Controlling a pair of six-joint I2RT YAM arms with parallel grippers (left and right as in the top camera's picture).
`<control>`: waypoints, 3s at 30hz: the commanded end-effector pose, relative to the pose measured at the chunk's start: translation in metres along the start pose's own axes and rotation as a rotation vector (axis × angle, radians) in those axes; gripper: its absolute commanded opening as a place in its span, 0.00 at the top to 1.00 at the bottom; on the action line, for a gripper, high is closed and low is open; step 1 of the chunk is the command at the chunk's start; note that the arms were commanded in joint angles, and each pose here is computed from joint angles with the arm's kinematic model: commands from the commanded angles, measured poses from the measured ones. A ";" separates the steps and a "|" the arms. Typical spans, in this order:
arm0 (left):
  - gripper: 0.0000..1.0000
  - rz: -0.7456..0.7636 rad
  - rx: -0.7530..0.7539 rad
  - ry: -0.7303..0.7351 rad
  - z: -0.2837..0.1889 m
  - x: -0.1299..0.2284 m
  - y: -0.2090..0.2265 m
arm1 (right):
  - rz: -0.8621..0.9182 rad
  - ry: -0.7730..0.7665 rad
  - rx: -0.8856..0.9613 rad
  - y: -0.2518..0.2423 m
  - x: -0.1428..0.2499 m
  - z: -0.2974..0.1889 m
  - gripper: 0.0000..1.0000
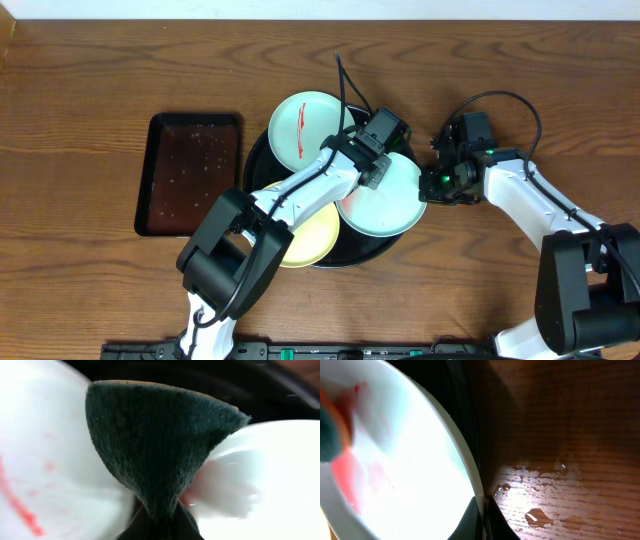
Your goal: Clean dirty plates on tray and stack at the side
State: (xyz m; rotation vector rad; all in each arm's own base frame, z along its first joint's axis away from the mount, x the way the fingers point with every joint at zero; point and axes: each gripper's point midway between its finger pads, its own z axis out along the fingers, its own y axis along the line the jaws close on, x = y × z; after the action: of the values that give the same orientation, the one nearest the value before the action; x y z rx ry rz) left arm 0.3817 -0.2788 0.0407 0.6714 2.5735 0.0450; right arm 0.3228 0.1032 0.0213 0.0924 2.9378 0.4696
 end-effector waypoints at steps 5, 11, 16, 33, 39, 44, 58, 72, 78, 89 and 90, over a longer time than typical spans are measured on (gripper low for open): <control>0.93 -0.080 -0.084 0.013 -0.048 -0.021 0.024 | 0.002 0.002 0.039 -0.007 0.001 0.000 0.99; 0.93 -0.129 0.114 -0.015 -0.114 -0.036 0.008 | -0.003 -0.012 0.035 -0.006 -0.002 0.000 0.99; 0.93 -0.263 0.102 0.011 -0.141 -0.025 0.043 | -0.013 -0.060 0.057 -0.005 -0.015 -0.014 0.99; 0.93 -0.404 0.032 0.106 -0.139 0.000 0.106 | -0.358 -0.250 0.463 0.032 -0.047 -0.079 0.99; 0.92 -0.404 0.032 0.106 -0.139 0.000 0.106 | -0.376 -0.355 0.608 0.045 -0.059 -0.115 0.99; 0.92 -0.404 0.032 0.105 -0.139 0.000 0.106 | -0.329 -0.513 0.728 0.047 -0.063 -0.164 0.99; 0.92 -0.404 0.032 0.104 -0.139 0.000 0.106 | -0.326 -0.795 0.801 0.074 -0.051 -0.243 0.99; 0.93 -0.404 0.032 0.107 -0.139 0.000 0.106 | -0.323 -0.692 0.905 0.070 -0.060 -0.179 0.99; 0.92 -0.404 0.032 0.107 -0.139 0.000 0.106 | -0.298 -0.808 1.002 0.079 -0.056 -0.190 0.99; 0.93 -0.403 0.030 0.118 -0.139 0.003 0.105 | -0.288 -0.887 1.009 0.090 -0.052 -0.198 0.99; 0.93 -0.403 0.030 0.118 -0.139 0.003 0.105 | -0.288 -0.887 1.009 0.091 -0.052 -0.198 0.99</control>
State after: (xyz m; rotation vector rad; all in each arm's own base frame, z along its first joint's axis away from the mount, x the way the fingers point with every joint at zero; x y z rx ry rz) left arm 0.3624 -0.1723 0.1741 0.1733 2.7844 -0.0838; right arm 0.3427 0.1274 0.2246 -0.0905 2.0407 -0.8861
